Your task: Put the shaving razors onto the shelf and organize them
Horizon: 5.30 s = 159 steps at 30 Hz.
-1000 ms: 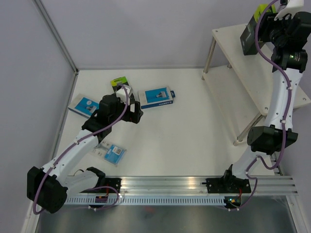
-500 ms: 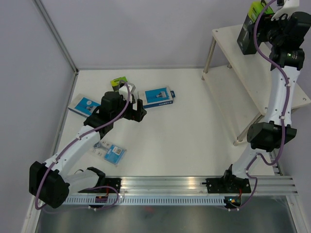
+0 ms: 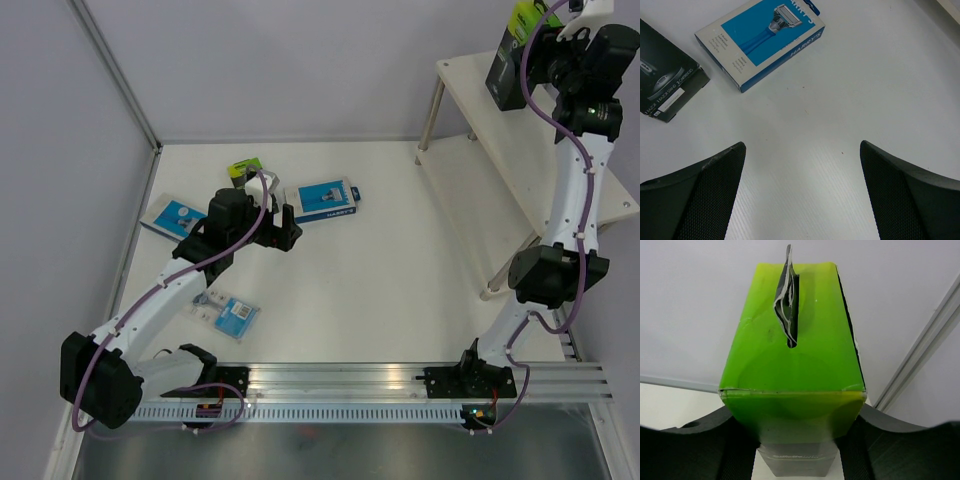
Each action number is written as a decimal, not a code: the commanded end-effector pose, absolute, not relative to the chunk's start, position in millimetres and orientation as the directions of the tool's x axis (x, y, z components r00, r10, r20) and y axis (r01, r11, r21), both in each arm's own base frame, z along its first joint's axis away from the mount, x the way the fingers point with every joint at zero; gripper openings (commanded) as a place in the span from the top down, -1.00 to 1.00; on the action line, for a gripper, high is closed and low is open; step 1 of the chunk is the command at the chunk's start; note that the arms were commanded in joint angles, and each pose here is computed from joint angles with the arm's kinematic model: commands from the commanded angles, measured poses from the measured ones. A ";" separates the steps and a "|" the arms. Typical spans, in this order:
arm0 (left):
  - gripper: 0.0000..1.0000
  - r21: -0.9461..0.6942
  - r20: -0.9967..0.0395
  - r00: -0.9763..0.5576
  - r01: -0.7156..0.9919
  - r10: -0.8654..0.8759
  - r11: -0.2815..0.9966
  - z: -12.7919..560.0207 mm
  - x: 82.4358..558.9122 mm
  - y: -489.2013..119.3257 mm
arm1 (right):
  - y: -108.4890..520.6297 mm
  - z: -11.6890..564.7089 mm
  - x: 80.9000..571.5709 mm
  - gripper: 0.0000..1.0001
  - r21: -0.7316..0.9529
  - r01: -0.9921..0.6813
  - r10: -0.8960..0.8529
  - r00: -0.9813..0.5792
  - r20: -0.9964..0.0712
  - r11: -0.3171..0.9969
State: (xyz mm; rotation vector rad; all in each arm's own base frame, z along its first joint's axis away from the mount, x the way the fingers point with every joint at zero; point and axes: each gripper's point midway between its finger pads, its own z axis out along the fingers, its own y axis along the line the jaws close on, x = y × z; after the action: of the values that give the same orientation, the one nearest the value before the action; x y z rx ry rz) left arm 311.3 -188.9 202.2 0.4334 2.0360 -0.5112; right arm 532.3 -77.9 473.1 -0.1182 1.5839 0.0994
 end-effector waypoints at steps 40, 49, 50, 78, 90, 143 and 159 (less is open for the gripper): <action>-0.99 -0.144 -0.935 -0.352 0.481 0.040 0.865 262.0 307.3 -177.0 | -89.4 475.1 481.4 -0.96 -0.068 -0.045 -0.069 -0.020 -0.997 0.997; -0.99 -0.177 -0.960 -0.270 0.371 -0.077 0.912 303.1 331.0 -166.7 | -53.9 467.5 380.0 -0.96 -0.035 -0.074 -0.033 0.028 -0.999 0.997; -0.99 -0.183 -0.955 -0.282 0.335 -0.087 0.924 300.3 336.5 -163.7 | -42.1 465.8 373.5 -0.96 -0.022 -0.126 -0.017 0.043 -0.999 0.992; -0.99 -0.199 -0.852 -0.432 -0.252 -0.294 0.947 166.3 566.9 -79.2 | 163.5 341.5 344.9 -0.96 0.341 -0.710 0.234 -0.248 -0.940 0.616; -0.99 0.100 -0.874 -0.481 -0.031 0.073 0.994 128.7 648.9 -87.8 | 187.5 310.5 362.3 -0.96 0.364 -0.713 0.189 -0.316 -0.930 0.600; -0.53 -0.205 -0.556 -0.820 0.295 0.137 0.933 67.6 435.3 -159.9 | 193.0 233.0 452.6 -0.96 0.517 -0.373 0.336 -0.451 -0.827 0.771; -0.52 -0.346 -0.487 -0.851 0.396 0.198 0.851 68.1 318.9 -237.0 | 169.2 232.4 415.1 -0.96 0.473 -0.280 0.321 -0.451 -0.833 0.835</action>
State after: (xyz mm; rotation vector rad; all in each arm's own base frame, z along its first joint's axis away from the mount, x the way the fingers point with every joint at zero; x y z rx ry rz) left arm 339.5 -216.1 47.1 0.4837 2.5930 -0.4845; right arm 419.3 178.3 231.0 0.0255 1.9202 0.7438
